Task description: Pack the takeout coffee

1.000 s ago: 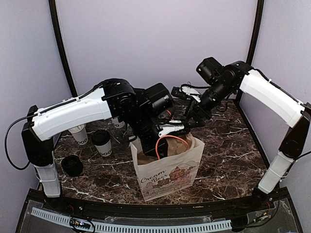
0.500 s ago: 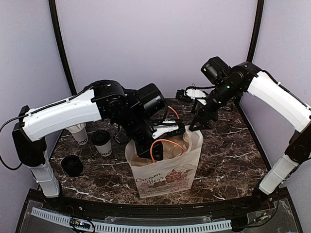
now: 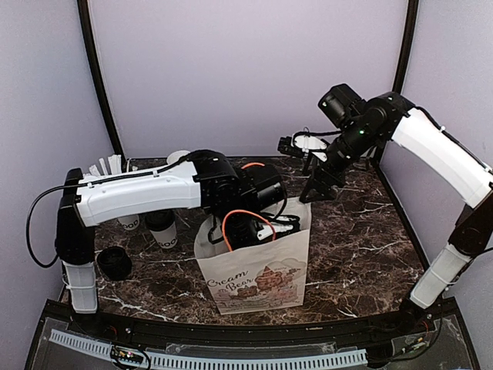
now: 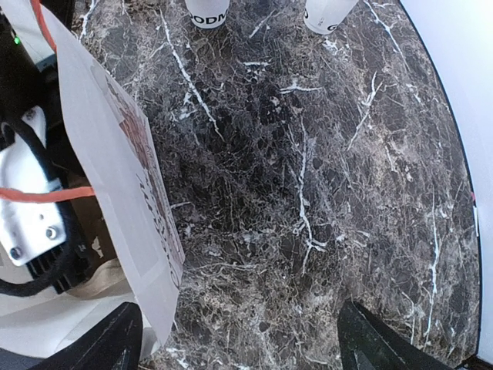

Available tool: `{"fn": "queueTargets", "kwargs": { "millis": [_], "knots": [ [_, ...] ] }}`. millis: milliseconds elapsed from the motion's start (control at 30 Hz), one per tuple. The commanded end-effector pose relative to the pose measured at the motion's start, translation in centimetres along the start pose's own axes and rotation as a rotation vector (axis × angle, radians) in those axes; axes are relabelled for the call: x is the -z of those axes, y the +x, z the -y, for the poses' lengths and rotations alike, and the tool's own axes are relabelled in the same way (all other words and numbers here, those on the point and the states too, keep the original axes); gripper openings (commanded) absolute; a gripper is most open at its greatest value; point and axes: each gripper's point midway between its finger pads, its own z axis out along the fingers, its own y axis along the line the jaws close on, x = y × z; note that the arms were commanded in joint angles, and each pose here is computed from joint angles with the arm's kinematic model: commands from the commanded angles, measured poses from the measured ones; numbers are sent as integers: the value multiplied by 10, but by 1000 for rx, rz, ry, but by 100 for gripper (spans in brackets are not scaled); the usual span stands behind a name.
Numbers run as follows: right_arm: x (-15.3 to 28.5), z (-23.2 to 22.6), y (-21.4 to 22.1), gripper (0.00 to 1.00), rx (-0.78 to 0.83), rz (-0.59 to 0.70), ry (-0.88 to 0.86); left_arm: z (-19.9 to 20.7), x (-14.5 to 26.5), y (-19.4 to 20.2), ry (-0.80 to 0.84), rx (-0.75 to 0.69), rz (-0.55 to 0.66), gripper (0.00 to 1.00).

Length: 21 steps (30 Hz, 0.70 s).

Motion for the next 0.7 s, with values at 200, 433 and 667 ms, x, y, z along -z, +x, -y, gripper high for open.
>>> {"fn": "queueTargets", "kwargs": {
  "millis": [200,433,667],
  "knots": [
    [22,-6,-21,89,31,77,-15,1,-25,22,20,9,-128,9],
    [32,-5,-22,89,41,92,19,-5,-50,32,16,25,-199,9],
    [51,5,-22,90,29,130,78,-7,-88,49,32,71,-306,10]
  ]
}}
